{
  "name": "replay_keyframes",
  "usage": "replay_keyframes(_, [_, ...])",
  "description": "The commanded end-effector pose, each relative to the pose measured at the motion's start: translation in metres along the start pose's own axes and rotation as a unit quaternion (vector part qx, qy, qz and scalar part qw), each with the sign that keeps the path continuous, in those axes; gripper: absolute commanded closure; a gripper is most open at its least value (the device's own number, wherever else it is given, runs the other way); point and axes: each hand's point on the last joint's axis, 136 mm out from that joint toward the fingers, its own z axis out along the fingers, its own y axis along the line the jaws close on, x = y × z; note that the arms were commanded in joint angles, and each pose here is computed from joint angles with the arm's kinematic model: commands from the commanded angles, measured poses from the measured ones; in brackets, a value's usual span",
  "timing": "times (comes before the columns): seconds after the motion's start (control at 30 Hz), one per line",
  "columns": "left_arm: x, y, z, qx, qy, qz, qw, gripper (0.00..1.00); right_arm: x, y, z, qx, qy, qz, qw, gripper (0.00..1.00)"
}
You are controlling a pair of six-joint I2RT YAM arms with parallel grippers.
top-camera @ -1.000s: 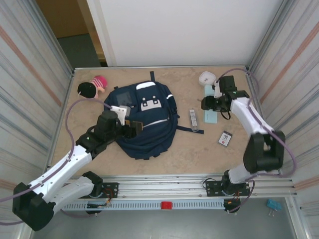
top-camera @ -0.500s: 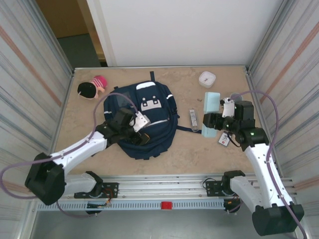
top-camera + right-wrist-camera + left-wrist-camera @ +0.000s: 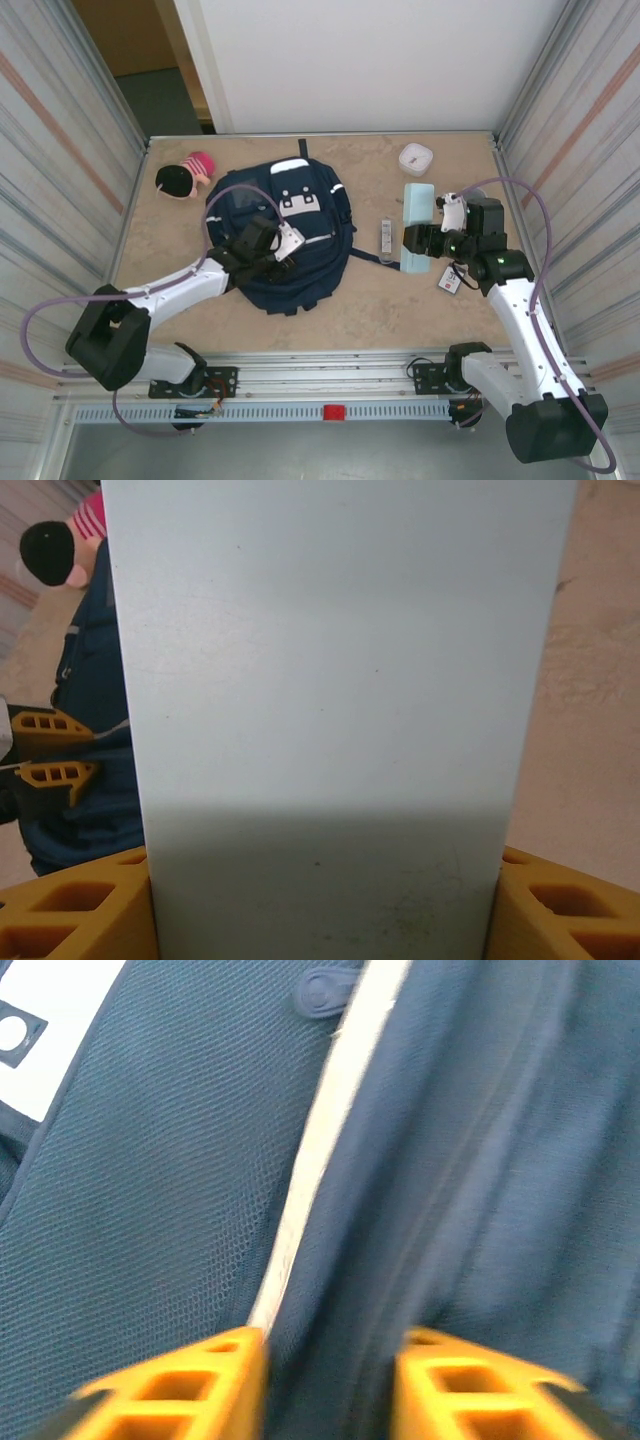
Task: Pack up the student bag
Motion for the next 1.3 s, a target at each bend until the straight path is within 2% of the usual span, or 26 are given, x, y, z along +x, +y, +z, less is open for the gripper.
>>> replay_keyframes(0.0, [-0.038, 0.015, -0.031, -0.019, -0.073, -0.026, 0.997, 0.86, -0.018, 0.011, -0.003, -0.024, -0.04, -0.048, 0.998, 0.39])
replay_keyframes(0.07, [-0.056, 0.009, -0.055, 0.005, -0.12, -0.038, 0.992, 0.92, -0.023, 0.022, -0.005, -0.05, -0.049, -0.067, 0.995, 0.39])
replay_keyframes(0.2, [-0.083, 0.006, -0.1, 0.029, -0.199, -0.056, 0.978, 0.95, -0.033, 0.045, -0.008, -0.107, -0.074, -0.104, 0.986, 0.38])
replay_keyframes(0.27, [-0.091, 0.007, -0.117, 0.037, -0.213, -0.06, 0.974, 0.97, -0.033, 0.062, -0.007, -0.136, -0.081, -0.142, 0.977, 0.38])
replay_keyframes(0.37, [-0.101, 0.009, -0.134, 0.054, -0.222, -0.066, 0.971, 0.97, -0.019, 0.094, -0.001, -0.165, -0.086, -0.262, 0.947, 0.38])
replay_keyframes(0.5, [-0.106, 0.02, -0.14, 0.063, -0.22, -0.09, 0.969, 0.98, 0.02, 0.14, 0.005, -0.21, -0.083, -0.458, 0.86, 0.4])
replay_keyframes(0.63, [-0.107, 0.031, -0.141, 0.09, -0.213, -0.126, 0.965, 0.99, 0.056, 0.165, 0.016, -0.234, -0.074, -0.595, 0.766, 0.46])
replay_keyframes(0.73, [-0.115, 0.032, -0.146, 0.104, -0.224, -0.125, 0.961, 0.99, 0.074, 0.171, 0.038, -0.212, -0.051, -0.667, 0.713, 0.48])
replay_keyframes(0.93, [-0.124, 0.038, -0.156, 0.114, -0.232, -0.137, 0.956, 0.99, 0.088, 0.194, 0.064, -0.194, -0.04, -0.754, 0.626, 0.48])
replay_keyframes(1.0, [-0.126, 0.041, -0.161, 0.114, -0.239, -0.139, 0.954, 0.99, 0.092, 0.198, 0.076, -0.196, -0.025, -0.767, 0.61, 0.48])
replay_keyframes(1.1, [-0.129, 0.041, -0.165, 0.117, -0.245, -0.137, 0.953, 0.99, 0.099, 0.2, 0.098, -0.194, 0.009, -0.778, 0.598, 0.47])
replay_keyframes(1.17, [-0.13, 0.039, -0.168, 0.122, -0.249, -0.136, 0.951, 0.99, 0.102, 0.202, 0.111, -0.192, 0.022, -0.78, 0.595, 0.46])
replay_keyframes(1.27, [-0.133, 0.039, -0.173, 0.124, -0.254, -0.139, 0.949, 0.99, 0.098, 0.204, 0.131, -0.177, 0.026, -0.777, 0.603, 0.44])
